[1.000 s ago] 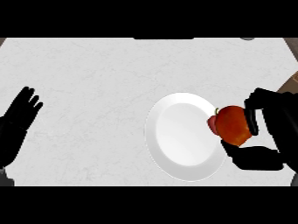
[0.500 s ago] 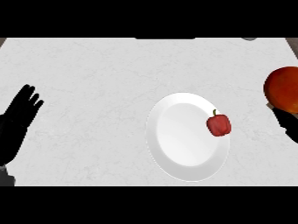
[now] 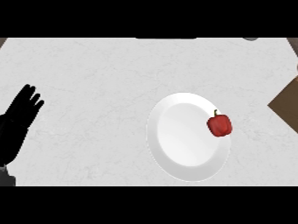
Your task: Pick the tomato from the plate and place it in the cardboard box
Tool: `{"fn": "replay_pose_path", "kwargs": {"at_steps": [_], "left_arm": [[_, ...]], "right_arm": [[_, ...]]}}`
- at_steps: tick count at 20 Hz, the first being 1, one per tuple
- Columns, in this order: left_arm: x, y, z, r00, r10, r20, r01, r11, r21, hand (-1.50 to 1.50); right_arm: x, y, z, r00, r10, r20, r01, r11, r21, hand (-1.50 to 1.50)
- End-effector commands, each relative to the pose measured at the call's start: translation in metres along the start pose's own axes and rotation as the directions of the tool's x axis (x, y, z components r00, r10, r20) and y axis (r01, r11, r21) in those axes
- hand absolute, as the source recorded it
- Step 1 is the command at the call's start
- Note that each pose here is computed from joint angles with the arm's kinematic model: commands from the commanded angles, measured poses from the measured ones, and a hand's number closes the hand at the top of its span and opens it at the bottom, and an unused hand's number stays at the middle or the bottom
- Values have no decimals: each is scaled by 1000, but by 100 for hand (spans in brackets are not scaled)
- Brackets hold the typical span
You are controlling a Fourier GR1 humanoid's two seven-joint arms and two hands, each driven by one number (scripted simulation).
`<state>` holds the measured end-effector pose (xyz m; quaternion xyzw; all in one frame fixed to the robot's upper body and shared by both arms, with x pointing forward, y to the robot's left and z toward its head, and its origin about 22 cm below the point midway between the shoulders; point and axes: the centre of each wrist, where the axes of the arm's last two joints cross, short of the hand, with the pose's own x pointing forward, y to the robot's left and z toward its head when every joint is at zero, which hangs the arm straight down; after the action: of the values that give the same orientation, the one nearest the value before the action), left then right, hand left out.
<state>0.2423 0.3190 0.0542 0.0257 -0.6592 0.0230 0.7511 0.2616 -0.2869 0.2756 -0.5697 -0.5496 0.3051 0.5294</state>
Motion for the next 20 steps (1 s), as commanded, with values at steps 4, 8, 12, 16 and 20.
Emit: {"fn": "replay_pose_path", "kwargs": {"at_steps": [4, 8, 12, 16, 20], "left_arm": [[-1, 3, -9, 1000, -1, 2, 1, 1000, -13, 0], [-7, 3, -16, 1000, 3, 8, -3, 1000, 7, 0], [-3, -5, -13, 1000, -5, 26, 5, 1000, 7, 0], [-4, 5, -9, 1000, -5, 13, 6, 999, -32, 0], [2, 0, -8, 1000, 9, 14, -9, 1000, 5, 0]], "right_arm": [[-54, 33, -31, 1000, 4, 18, -4, 1000, -24, 150], [-59, 49, -52, 1000, -24, 7, 24, 1000, 18, 150], [-88, 81, -53, 998, -62, 14, 61, 997, 57, 150], [-97, 124, -53, 995, -76, -64, 90, 964, 251, 150], [-127, 138, -51, 977, -52, -206, 114, 947, 300, -150]]}}
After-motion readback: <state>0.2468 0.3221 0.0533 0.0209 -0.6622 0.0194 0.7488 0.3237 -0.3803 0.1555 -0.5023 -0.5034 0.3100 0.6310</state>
